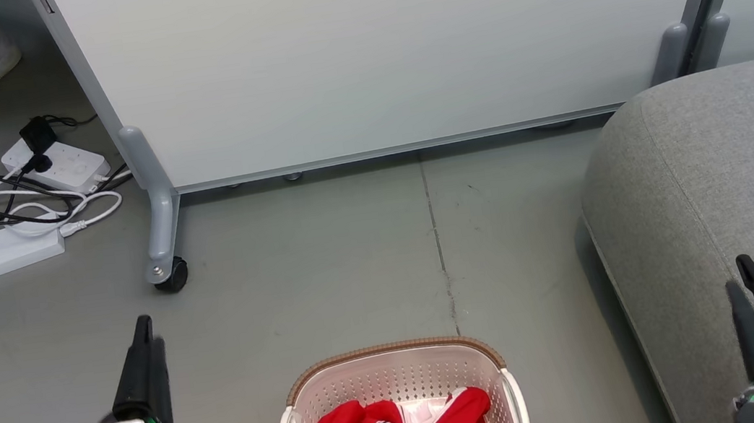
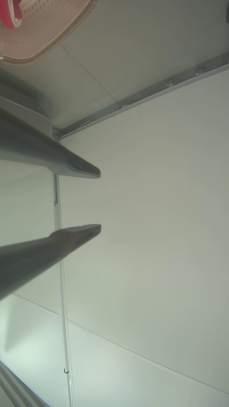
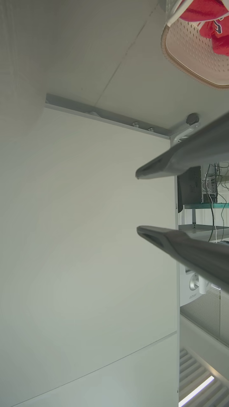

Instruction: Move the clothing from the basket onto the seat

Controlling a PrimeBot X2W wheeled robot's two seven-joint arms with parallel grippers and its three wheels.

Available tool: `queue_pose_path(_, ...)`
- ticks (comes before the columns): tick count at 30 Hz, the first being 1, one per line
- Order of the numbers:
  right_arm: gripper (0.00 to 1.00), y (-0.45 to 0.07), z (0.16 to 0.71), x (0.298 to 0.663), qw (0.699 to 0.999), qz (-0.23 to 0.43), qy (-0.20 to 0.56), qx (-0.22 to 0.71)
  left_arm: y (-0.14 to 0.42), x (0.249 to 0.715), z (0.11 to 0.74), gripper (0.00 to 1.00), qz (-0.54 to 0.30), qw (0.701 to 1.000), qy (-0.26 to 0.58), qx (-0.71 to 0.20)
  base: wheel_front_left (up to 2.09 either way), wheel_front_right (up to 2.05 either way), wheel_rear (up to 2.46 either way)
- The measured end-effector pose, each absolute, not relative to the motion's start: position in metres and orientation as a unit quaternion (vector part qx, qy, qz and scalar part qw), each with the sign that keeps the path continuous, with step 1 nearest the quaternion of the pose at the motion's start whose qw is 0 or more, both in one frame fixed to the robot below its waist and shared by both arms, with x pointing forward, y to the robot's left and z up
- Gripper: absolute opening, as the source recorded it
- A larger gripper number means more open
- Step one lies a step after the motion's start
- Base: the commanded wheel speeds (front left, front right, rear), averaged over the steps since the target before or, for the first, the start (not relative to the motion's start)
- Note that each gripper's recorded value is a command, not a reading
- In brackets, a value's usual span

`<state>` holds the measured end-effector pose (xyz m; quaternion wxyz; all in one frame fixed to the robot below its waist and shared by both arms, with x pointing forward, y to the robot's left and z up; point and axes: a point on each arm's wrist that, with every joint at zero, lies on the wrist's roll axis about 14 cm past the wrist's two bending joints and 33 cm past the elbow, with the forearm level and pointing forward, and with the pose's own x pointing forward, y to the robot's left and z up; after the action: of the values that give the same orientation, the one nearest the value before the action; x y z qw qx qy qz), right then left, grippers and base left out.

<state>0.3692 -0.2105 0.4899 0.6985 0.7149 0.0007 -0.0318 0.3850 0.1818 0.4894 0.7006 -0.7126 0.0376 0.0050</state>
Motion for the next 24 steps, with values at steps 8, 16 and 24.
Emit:
queue_pose_path(8,1.0,-0.206,0.485,0.365,0.712,-0.041,0.005,0.701,0.184,0.379,0.48,1.0,0.026,0.706,0.037,-0.707,0.0,0.0,0.0)
queue_pose_path(16,1.0,-0.208,0.49,0.367,0.743,-0.044,-0.006,0.668,0.192,0.376,0.478,1.0,0.043,0.723,0.024,-0.689,0.0,0.0,0.0)
queue_pose_path(24,1.0,-0.21,0.526,0.377,0.842,-0.021,-0.05,0.536,0.201,0.377,0.496,1.0,0.04,0.791,-0.01,-0.61,0.0,0.0,0.0)
